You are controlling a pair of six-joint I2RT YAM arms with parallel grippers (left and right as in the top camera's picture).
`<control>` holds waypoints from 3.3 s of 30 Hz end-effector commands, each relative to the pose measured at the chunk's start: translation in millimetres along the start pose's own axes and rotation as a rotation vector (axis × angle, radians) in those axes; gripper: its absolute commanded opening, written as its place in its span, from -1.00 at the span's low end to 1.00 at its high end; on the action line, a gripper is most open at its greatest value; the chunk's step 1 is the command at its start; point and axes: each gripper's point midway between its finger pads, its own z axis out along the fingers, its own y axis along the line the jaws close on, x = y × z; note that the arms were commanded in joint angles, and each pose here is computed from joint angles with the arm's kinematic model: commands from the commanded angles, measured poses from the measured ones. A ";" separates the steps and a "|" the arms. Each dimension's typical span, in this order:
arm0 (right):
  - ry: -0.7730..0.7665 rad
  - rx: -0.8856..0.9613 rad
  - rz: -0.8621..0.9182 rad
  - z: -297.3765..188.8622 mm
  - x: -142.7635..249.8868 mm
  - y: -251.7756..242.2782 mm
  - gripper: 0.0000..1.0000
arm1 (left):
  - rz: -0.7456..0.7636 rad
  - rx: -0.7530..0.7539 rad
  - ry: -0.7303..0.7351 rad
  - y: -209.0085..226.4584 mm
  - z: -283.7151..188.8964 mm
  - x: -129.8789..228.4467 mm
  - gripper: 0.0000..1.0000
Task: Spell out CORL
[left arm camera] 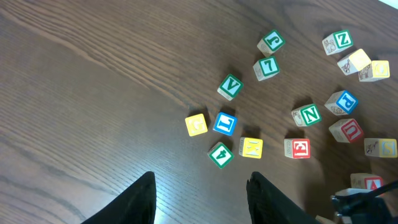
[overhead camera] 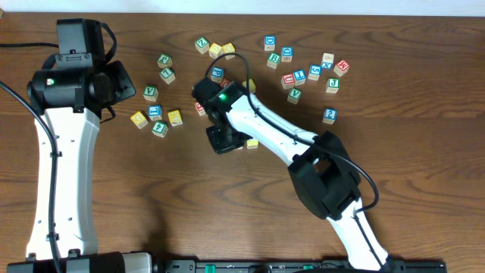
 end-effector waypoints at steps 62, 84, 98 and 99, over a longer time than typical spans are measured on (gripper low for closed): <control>0.136 0.097 0.212 -28.2 48.1 -74.1 -0.97 | 0.013 -0.007 0.000 1.5 0.1 -0.3 -0.07; 0.024 0.245 0.281 -8.0 35.5 -100.8 -0.98 | 0.013 -0.006 0.000 1.3 0.0 -0.3 -0.06; -0.029 0.259 0.292 -8.1 23.9 -104.4 -0.92 | 0.013 -0.007 0.000 1.5 0.1 -0.3 -0.06; -0.031 0.261 0.293 -8.2 23.5 -104.8 -0.92 | 0.013 -0.006 0.000 1.3 0.0 -0.3 -0.07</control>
